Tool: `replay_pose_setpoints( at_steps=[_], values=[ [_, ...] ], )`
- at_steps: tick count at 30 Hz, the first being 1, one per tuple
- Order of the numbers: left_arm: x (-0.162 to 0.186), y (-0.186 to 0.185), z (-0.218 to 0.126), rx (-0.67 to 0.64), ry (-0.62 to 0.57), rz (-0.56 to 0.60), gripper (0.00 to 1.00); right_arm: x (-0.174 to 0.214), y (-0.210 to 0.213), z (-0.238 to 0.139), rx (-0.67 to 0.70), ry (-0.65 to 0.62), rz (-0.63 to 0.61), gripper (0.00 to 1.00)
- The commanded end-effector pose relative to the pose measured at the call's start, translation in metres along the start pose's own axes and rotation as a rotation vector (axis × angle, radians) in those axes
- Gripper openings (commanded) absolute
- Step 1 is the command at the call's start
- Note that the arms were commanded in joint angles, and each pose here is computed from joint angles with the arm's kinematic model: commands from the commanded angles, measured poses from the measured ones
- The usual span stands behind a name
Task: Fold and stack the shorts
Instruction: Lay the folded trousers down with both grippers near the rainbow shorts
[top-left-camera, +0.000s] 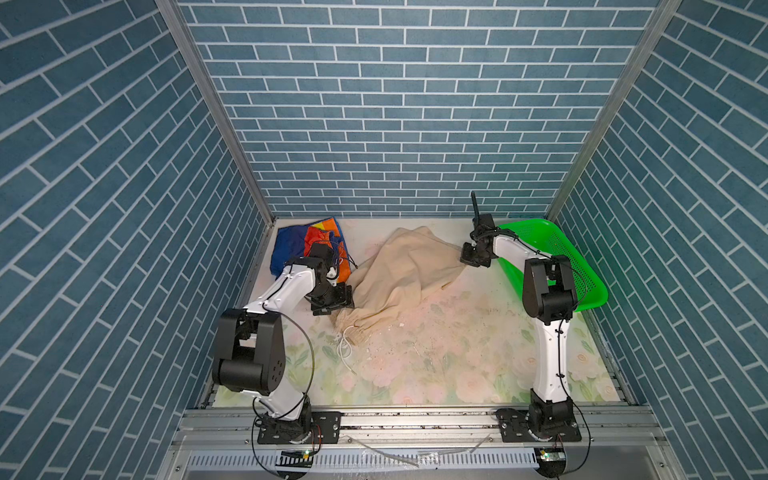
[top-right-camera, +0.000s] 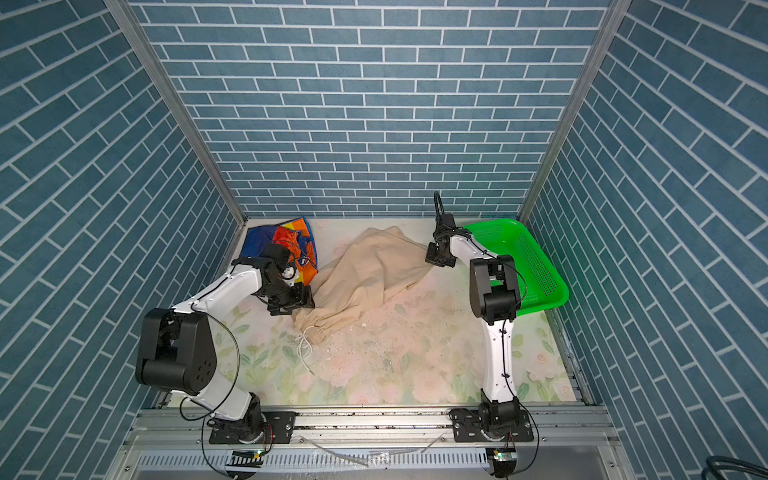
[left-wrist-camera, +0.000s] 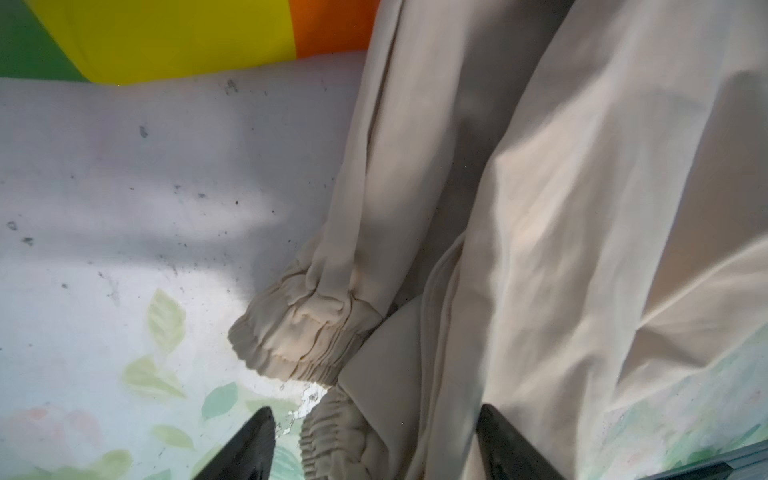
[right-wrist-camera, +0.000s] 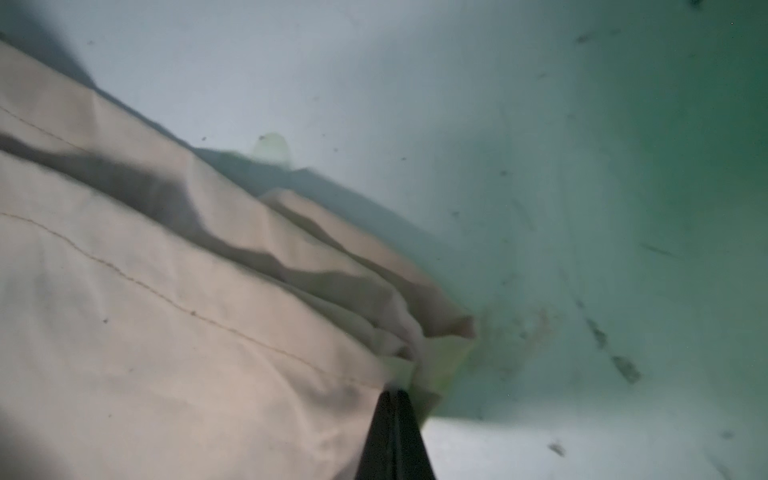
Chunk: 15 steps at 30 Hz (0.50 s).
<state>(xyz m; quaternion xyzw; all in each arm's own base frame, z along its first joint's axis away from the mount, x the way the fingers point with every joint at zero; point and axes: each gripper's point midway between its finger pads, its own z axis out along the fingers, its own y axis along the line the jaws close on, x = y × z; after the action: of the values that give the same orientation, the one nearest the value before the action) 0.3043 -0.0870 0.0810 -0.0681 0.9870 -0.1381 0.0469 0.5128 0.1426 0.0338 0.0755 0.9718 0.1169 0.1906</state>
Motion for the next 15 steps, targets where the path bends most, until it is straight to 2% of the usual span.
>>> replay_pose_setpoints(
  at_steps=[1, 7, 8, 11, 13, 15],
  values=[
    [-0.005, -0.003, 0.004, -0.017, 0.003, 0.045, 0.76, -0.018, 0.001, -0.035, -0.026, -0.092, 0.025, 0.0],
    [0.0, -0.009, 0.016, -0.086, 0.053, 0.134, 0.78, -0.012, -0.011, -0.04, -0.007, -0.104, 0.053, 0.0],
    [0.0, -0.009, 0.018, -0.097, 0.059, 0.141, 0.78, -0.013, -0.01, -0.039, -0.01, -0.103, 0.054, 0.05],
    [-0.001, -0.005, 0.021, -0.121, 0.07, 0.142, 0.79, -0.015, -0.003, -0.036, -0.045, -0.089, 0.059, 0.37],
    [-0.001, -0.004, 0.023, -0.13, 0.076, 0.141, 0.79, -0.016, 0.004, -0.032, -0.072, -0.076, 0.058, 0.47],
    [-0.001, -0.003, 0.025, -0.134, 0.081, 0.141, 0.79, -0.016, 0.009, -0.028, -0.093, -0.061, 0.053, 0.51]
  ],
)
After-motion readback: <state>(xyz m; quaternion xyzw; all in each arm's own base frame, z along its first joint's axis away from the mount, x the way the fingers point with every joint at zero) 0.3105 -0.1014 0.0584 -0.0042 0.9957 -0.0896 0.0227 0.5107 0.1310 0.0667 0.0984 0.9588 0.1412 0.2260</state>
